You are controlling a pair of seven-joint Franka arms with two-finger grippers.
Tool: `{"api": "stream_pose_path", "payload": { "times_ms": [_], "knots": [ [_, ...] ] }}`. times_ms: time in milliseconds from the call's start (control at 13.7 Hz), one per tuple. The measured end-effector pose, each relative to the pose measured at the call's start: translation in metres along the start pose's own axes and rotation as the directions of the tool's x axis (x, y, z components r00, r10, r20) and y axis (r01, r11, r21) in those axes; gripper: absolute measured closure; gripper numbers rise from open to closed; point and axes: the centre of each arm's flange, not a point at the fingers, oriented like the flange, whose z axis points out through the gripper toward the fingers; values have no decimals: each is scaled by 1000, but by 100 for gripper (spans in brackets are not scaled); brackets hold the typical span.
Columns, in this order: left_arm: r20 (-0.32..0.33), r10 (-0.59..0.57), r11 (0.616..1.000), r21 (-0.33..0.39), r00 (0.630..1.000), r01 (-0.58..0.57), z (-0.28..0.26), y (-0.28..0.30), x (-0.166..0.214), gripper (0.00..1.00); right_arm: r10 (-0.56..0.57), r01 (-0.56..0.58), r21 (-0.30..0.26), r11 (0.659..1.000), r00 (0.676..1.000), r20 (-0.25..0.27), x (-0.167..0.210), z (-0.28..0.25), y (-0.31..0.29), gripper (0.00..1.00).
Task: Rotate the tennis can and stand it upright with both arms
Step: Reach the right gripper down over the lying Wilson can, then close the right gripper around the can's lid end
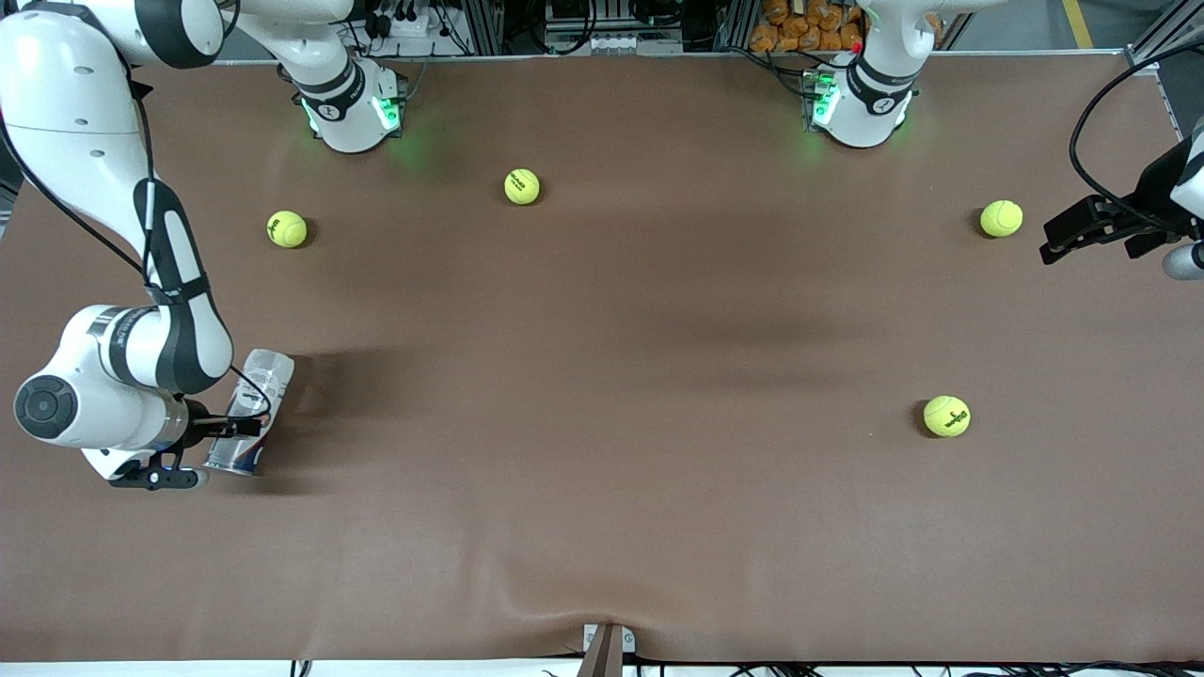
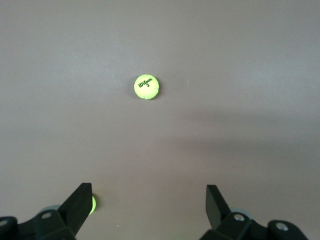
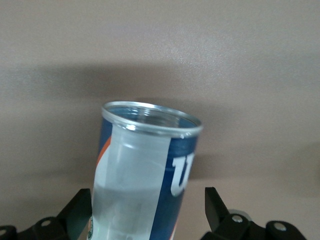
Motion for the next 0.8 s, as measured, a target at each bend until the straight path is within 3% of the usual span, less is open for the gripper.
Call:
{"api": "stream_pose_path", "payload": {
  "times_ms": [293,585,805],
  "knots": [
    [0,0,1000,0,1000,0,0,0,0,0,2,-2,7,1000,1000,28,-3,10,-1,0],
    [0,0,1000,0,1000,0,0,0,0,0,28,-39,74,996,989,143,-16,21,-8,0],
    [0,0,1000,0,1000,0,0,0,0,0,35,-52,92,994,984,176,-21,23,-8,0]
  ]
}}
